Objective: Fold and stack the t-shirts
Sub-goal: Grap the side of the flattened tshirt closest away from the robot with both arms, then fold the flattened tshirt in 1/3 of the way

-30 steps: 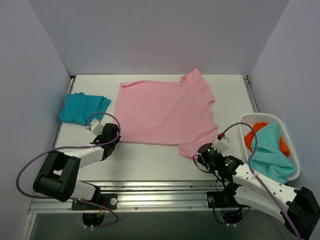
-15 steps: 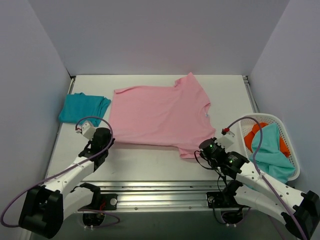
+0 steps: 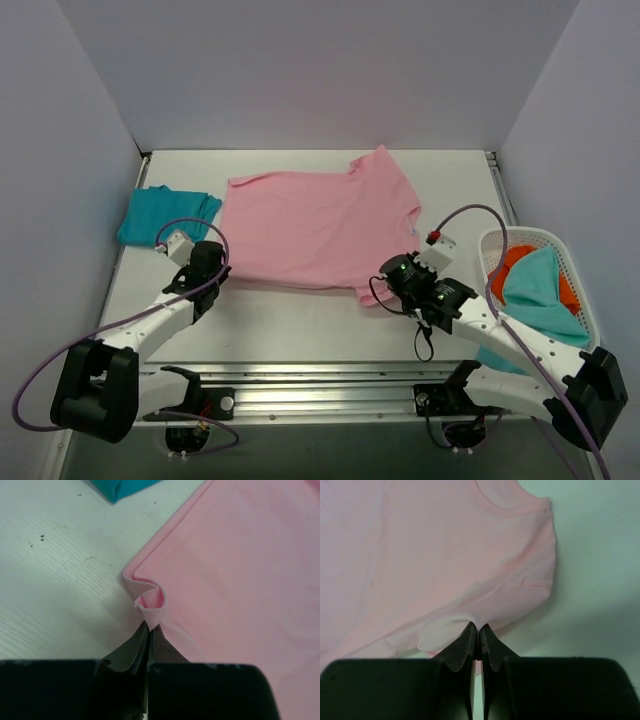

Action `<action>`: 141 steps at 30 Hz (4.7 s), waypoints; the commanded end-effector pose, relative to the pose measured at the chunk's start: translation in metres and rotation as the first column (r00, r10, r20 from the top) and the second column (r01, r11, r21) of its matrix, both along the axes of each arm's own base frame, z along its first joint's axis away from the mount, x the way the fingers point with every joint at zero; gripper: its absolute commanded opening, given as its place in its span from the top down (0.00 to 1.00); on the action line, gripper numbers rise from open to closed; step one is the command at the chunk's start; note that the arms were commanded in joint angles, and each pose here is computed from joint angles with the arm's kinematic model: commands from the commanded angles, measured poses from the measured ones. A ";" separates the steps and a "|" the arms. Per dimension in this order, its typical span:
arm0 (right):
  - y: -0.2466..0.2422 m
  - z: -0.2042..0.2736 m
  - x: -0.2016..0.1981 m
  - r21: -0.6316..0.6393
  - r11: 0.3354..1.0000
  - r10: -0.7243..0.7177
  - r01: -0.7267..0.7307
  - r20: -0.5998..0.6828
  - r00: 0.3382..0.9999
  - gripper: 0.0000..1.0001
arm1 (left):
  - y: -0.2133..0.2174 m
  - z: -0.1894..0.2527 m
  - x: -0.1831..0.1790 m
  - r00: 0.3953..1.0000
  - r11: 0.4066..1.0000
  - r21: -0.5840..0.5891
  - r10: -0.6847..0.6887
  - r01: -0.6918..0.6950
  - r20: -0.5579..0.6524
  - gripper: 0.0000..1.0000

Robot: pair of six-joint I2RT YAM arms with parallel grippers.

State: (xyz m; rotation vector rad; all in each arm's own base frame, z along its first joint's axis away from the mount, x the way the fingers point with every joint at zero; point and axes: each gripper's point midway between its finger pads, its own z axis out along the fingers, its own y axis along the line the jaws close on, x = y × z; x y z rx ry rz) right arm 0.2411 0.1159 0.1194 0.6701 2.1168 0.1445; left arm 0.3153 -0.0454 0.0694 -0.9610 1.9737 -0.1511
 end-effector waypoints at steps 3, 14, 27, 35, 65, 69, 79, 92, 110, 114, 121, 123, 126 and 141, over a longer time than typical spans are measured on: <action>0.007 0.022 0.045 -0.113 0.993 -0.009 0.017 0.064 0.998 1.00 | -0.007 0.041 0.050 0.994 0.999 -0.022 -0.034 0.036 0.099 0.98; -0.004 0.042 0.115 -0.161 0.983 -0.074 0.085 0.073 0.995 1.00 | -0.008 0.058 0.092 0.994 0.998 -0.023 -0.050 0.052 0.102 0.98; 0.006 0.044 0.186 -0.174 0.983 -0.051 0.057 0.038 0.998 1.00 | -0.007 0.046 0.121 0.995 0.997 -0.057 -0.048 0.053 0.082 0.98; 0.022 0.007 0.222 -0.169 0.985 -0.018 0.012 -0.037 0.999 1.00 | 0.000 0.034 0.142 0.998 0.997 -0.071 -0.028 0.032 0.064 0.98; -0.029 0.082 0.240 -0.181 0.970 -0.145 0.163 0.108 0.983 0.00 | 0.047 0.117 0.179 0.973 0.991 -0.092 -0.071 0.093 0.221 0.03; -0.016 0.064 0.176 -0.130 0.986 -0.094 0.106 0.095 0.991 0.00 | 0.042 0.099 0.129 0.982 0.991 -0.104 -0.065 0.084 0.176 0.03; 0.011 -0.033 0.077 0.104 0.994 0.030 -0.028 -0.021 0.999 0.00 | 0.016 0.058 0.072 0.990 0.985 -0.131 -0.098 0.111 0.103 0.03; 0.006 -0.077 0.086 0.092 0.996 -0.008 0.015 -0.083 0.997 0.00 | -0.002 0.008 0.093 0.991 0.976 -0.169 -0.131 0.136 0.042 0.04; -0.020 -0.101 0.109 0.068 0.995 -0.059 0.066 -0.109 0.992 0.39 | 0.008 -0.013 0.108 0.998 0.986 -0.152 -0.065 0.066 0.010 0.07; -0.024 -0.101 0.111 0.051 0.996 -0.065 0.071 -0.117 0.991 0.91 | 0.011 -0.017 0.110 0.999 0.989 -0.142 -0.049 0.048 -0.002 0.09; -0.027 -0.106 0.111 0.044 0.996 -0.072 0.078 -0.129 0.989 0.94 | 0.012 -0.025 0.120 0.999 0.990 -0.138 -0.037 0.034 -0.021 0.28; -0.028 -0.106 0.112 0.044 0.996 -0.073 0.079 -0.130 0.989 0.95 | 0.012 -0.028 0.125 0.999 0.990 -0.134 -0.043 0.039 -0.024 0.35; -0.029 -0.106 0.112 0.041 0.996 -0.076 0.082 -0.132 0.988 0.97 | 0.011 -0.033 0.130 0.998 0.990 -0.130 -0.052 0.047 -0.033 0.62; -0.067 -0.095 0.087 -0.036 0.980 -0.199 0.196 -0.159 0.967 1.00 | 0.015 -0.014 0.079 0.998 0.992 -0.118 -0.057 0.052 -0.034 0.98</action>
